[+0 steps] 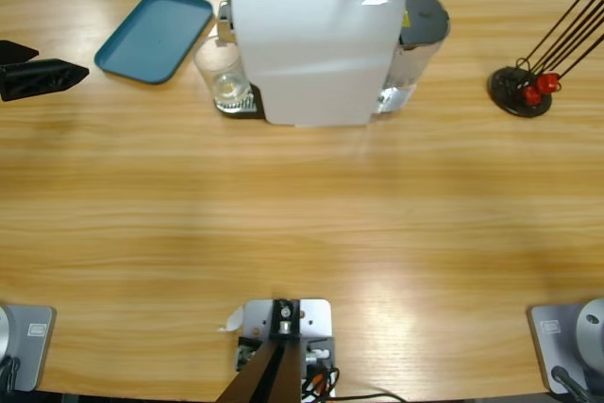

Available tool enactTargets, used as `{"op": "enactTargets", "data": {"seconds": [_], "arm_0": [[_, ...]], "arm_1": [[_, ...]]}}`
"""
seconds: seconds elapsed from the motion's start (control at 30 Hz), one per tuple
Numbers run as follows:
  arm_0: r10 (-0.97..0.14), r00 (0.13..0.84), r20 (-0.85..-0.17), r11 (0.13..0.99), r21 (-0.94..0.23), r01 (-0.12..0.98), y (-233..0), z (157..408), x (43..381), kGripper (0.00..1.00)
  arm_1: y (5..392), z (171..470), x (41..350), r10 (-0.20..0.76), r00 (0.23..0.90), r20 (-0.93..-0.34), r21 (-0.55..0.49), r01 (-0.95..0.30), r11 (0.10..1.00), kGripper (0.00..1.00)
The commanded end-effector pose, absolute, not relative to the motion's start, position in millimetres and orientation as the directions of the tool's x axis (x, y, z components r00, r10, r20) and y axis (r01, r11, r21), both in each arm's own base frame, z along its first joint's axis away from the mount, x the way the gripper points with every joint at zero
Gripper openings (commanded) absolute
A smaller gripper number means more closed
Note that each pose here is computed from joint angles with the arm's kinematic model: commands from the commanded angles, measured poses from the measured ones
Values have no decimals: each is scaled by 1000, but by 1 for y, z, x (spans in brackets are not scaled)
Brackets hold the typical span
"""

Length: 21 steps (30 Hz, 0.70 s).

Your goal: Pour coffee

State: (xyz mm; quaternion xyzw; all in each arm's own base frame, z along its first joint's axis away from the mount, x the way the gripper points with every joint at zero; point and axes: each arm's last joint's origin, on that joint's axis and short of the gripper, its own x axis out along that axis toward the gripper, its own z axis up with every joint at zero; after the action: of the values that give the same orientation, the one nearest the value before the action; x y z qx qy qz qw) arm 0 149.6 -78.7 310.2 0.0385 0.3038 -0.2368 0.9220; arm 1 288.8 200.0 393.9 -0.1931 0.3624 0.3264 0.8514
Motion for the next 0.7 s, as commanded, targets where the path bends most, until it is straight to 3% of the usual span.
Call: {"op": "enactTargets", "data": {"seconds": [0.03,0.7], "arm_0": [[-403,686,-605,882,-56,468,-78,298,146,978],[-403,684,-608,881,-55,470,-79,298,147,979]], "arm_1": [[203,363,301,365,466,-806,-83,-699,710,0],[212,349,303,366,426,-827,-62,-717,695,0]]}}
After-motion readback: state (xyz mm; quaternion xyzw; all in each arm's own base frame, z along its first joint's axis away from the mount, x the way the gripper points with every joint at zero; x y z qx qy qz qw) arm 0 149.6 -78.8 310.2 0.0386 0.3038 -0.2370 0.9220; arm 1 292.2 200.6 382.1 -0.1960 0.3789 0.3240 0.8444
